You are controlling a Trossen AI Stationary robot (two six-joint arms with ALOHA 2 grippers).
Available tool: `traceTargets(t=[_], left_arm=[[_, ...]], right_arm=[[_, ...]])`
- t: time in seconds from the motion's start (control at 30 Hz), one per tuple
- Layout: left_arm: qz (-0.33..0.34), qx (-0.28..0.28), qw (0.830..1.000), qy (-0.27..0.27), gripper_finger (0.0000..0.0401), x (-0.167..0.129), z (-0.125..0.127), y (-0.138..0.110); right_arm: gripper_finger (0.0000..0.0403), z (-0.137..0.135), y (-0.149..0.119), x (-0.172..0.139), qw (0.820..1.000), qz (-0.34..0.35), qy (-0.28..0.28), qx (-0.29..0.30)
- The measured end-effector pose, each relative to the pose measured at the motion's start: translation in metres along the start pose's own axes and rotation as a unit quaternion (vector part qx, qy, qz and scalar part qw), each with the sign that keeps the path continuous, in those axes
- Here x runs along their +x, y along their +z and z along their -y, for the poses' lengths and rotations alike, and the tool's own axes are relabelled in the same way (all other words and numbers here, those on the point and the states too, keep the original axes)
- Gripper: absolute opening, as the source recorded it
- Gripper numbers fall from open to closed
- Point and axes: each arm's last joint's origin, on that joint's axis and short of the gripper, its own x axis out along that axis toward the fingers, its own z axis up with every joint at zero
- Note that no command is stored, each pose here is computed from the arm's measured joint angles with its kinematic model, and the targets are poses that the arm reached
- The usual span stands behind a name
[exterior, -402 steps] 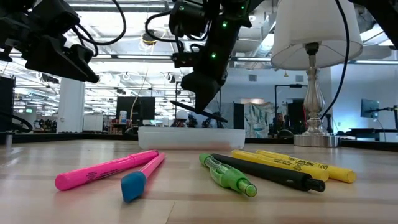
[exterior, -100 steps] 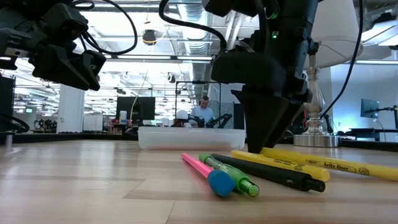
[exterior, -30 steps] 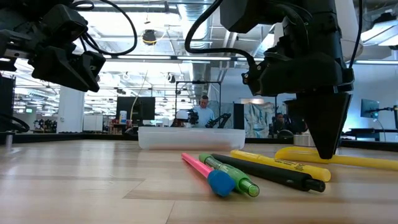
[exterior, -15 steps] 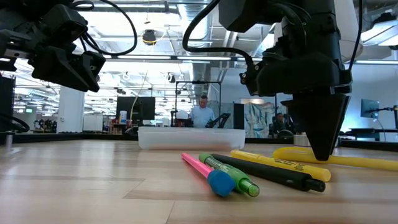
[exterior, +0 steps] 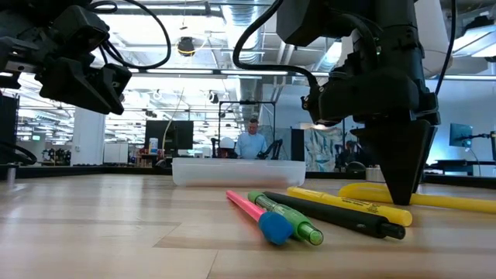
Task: Pick & place school supplies into a supply box
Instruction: Put the right yellow marker into the transparent supply box
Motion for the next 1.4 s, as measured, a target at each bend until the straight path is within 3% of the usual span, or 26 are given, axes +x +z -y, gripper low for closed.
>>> traceTargets(t=[0.6,0.9,1.4], left_arm=[[0.000,0.000,1.000,0.000,0.0105,0.0000,0.0000,0.0000],[0.000,0.000,1.000,0.000,0.0105,0.0000,0.0000,0.0000],[0.000,0.000,1.000,0.000,0.0105,0.0000,0.0000,0.0000]], right_arm=[[0.0024,0.0001,-0.0003,0.0004,1.000,-0.004,0.002,-0.004],[0.0049,-0.0003,-0.0005,0.0009,1.000,-0.003,0.003,-0.005],[0.0033,0.0004,-0.0010,0.0008,1.000,-0.005,-0.001,-0.005]])
